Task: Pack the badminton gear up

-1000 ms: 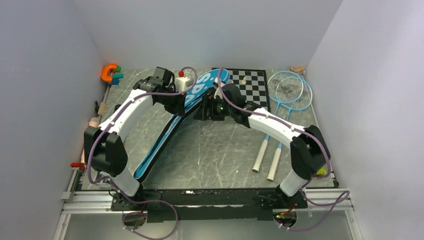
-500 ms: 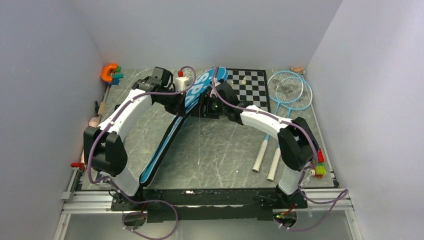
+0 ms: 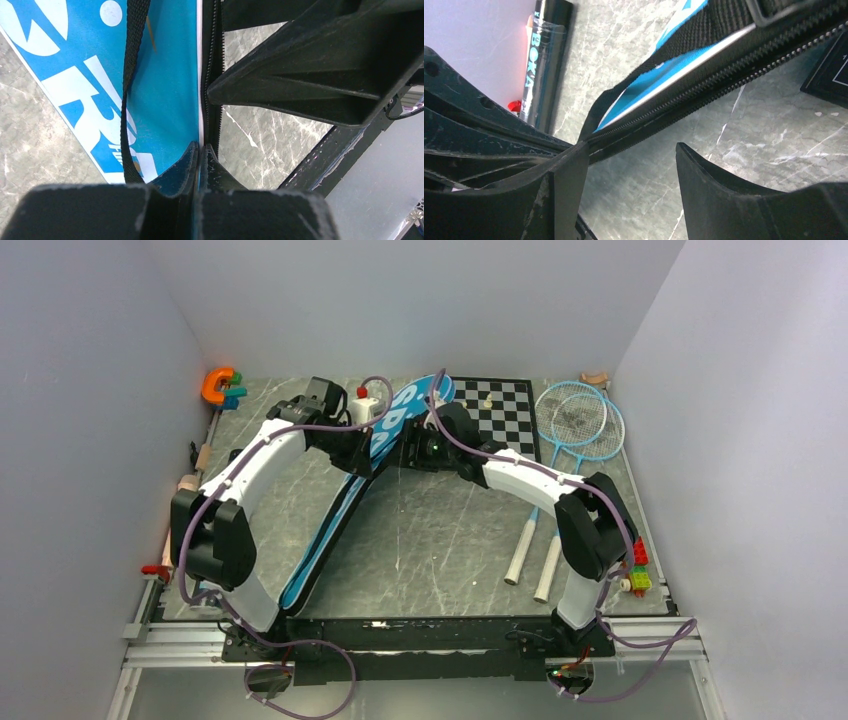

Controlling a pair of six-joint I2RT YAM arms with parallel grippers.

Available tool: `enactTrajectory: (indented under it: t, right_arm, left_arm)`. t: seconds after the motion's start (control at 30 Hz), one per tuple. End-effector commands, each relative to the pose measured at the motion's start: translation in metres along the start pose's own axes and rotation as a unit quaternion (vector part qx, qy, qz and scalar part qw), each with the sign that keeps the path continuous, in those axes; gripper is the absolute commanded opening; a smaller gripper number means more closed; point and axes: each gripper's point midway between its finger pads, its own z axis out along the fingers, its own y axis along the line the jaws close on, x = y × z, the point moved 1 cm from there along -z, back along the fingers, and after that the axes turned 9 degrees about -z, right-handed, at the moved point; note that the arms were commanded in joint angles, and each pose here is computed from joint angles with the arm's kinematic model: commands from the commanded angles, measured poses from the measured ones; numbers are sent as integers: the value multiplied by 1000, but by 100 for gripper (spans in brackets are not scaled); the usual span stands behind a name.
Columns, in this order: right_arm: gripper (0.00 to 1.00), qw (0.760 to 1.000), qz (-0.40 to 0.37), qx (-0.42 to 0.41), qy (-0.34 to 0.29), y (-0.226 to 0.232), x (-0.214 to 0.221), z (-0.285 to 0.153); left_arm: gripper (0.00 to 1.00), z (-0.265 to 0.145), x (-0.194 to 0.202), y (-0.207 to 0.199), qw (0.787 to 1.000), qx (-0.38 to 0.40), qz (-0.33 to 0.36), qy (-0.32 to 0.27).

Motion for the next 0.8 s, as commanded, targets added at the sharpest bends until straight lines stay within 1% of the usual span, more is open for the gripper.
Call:
enactTrajectory:
  t: [0.0, 0.23, 0.33, 0.67, 0.77]
  right_arm:
    - [67, 999, 4, -22, -41, 6, -24, -1]
    - [63, 999, 4, -12, -32, -1, -21, 11]
    - [63, 999, 6, -15, -32, -2, -18, 10]
    - [65, 999, 6, -29, -42, 5, -15, -6]
    - [68, 999, 6, -32, -41, 4, -9, -12]
  left_arm:
    - [0, -1, -4, -10, 1000, 30, 0, 1]
    - [0, -4, -3, -16, 999, 39, 1, -3]
    - [0, -6, -4, -15, 999, 36, 3, -6]
    - [0, -2, -3, -12, 1000, 29, -2, -4]
    - [0, -3, -3, -9, 1000, 23, -6, -4]
